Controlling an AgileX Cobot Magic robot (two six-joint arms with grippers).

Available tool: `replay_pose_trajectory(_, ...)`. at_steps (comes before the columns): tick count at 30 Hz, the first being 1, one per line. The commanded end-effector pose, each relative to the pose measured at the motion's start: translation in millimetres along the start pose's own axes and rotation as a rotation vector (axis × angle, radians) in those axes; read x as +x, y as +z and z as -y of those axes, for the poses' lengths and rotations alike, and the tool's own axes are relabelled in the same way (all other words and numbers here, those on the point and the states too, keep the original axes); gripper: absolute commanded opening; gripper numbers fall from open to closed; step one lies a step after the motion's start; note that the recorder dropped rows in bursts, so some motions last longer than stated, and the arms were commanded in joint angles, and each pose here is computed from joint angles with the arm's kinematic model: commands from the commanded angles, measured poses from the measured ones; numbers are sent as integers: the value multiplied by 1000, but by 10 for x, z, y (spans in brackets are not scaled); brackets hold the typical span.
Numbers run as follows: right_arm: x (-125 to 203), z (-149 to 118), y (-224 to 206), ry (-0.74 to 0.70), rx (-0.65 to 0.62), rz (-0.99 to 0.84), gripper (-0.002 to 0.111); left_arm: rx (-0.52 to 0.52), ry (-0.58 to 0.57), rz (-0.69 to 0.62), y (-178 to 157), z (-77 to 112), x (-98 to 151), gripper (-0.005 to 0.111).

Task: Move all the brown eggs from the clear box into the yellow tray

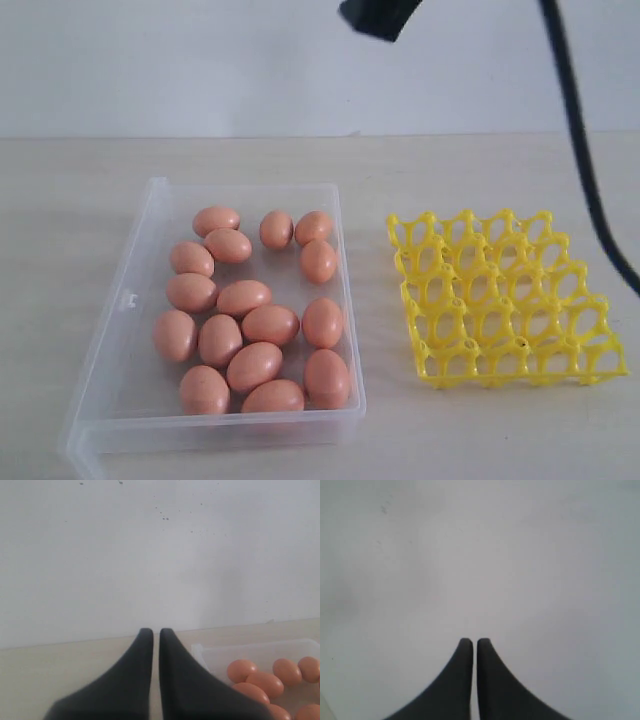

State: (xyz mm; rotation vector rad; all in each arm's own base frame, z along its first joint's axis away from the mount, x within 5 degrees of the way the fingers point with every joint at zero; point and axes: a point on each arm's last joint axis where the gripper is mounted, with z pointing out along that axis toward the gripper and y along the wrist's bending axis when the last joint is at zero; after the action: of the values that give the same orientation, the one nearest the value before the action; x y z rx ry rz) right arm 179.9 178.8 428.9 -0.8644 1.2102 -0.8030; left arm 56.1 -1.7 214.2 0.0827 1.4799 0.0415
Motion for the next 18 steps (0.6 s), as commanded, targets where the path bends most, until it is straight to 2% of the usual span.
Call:
replay_pose_trajectory(1,423,489,-92,548,231,-160,0,3,0,-1,-1,3,10,4)
replay_pose_trajectory(4,686,718,-204,905,297,-105,0,3,0,-1,-1,3,10,4)
replay_pose_trajectory(7,966,797,-342,1245,356,-55,0,3,0,-1,-1,3,10,4)
replay_pose_trajectory(10,1305,715,-441,1522,547,-85,0,3,0,-1,-1,3,10,4)
replay_pose_trajectory(12,1398,621,-432,1481,543,-121,0,3,0,-1,-1,3,10,4)
replay_pose_trajectory(14,1380,506,-360,1354,396,-139,0,3,0,-1,-1,3,10,4)
replay_pose_trajectory(15,1311,443,-301,1172,261,-135,0,3,0,-1,-1,3,10,4)
replay_pose_trajectory(17,1116,238,-192,633,-43,-38,0,3,0,-1,-1,3,10,4)
replay_pose_trajectory(18,1056,111,-179,395,-145,29,0,3,0,-1,-1,3,10,4)
